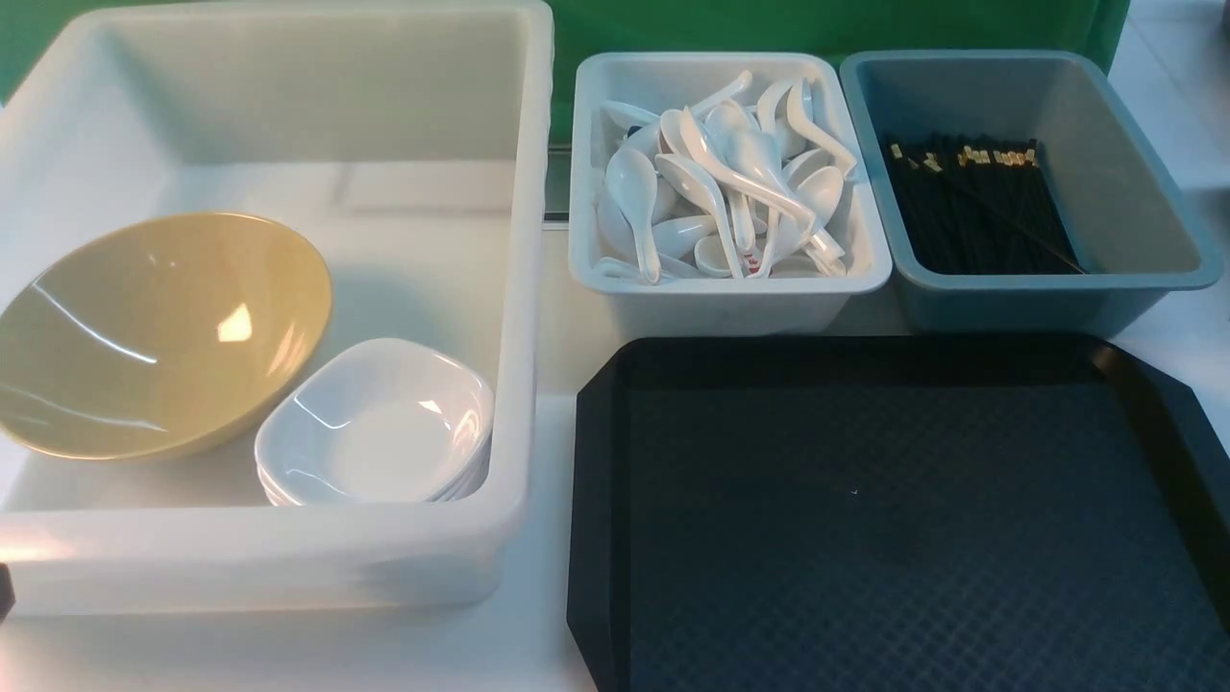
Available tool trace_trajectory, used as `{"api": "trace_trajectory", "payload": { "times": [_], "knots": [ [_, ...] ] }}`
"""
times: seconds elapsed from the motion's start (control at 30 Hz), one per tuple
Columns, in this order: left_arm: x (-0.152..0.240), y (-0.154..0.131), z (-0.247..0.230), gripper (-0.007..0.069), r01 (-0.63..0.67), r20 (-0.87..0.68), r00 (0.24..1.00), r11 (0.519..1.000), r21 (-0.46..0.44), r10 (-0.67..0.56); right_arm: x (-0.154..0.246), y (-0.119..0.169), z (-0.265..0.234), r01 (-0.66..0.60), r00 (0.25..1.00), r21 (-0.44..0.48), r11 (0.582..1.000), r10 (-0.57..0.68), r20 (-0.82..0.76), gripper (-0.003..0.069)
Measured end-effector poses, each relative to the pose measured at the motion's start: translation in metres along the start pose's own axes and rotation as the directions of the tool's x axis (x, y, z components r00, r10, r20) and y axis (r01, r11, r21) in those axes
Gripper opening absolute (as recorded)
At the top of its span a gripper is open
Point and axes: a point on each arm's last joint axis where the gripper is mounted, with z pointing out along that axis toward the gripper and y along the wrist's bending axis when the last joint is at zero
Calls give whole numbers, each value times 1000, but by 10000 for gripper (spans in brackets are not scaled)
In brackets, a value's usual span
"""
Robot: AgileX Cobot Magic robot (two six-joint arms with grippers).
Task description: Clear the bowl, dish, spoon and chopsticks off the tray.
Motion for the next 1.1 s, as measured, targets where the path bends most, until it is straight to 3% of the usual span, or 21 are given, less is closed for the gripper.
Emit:
{"api": "trace_trajectory", "payload": {
  "times": [0.67,0.87,0.97,1.1],
  "knots": [
    [0,0,0,-11,6,4,1000,1000,2,-6,1,0,0,0,1000,-3,1000,0,-9,135],
    [0,0,0,-11,6,4,1000,1000,2,-6,19,3,-3,-1,999,2,1000,1,-33,139],
    [0,0,0,-11,6,4,1000,1000,2,-6,31,3,-13,-5,1000,43,999,6,-22,103],
    [0,0,0,-11,6,4,1000,1000,2,-6,55,-2,-27,-58,997,194,979,46,64,34]
  ]
}}
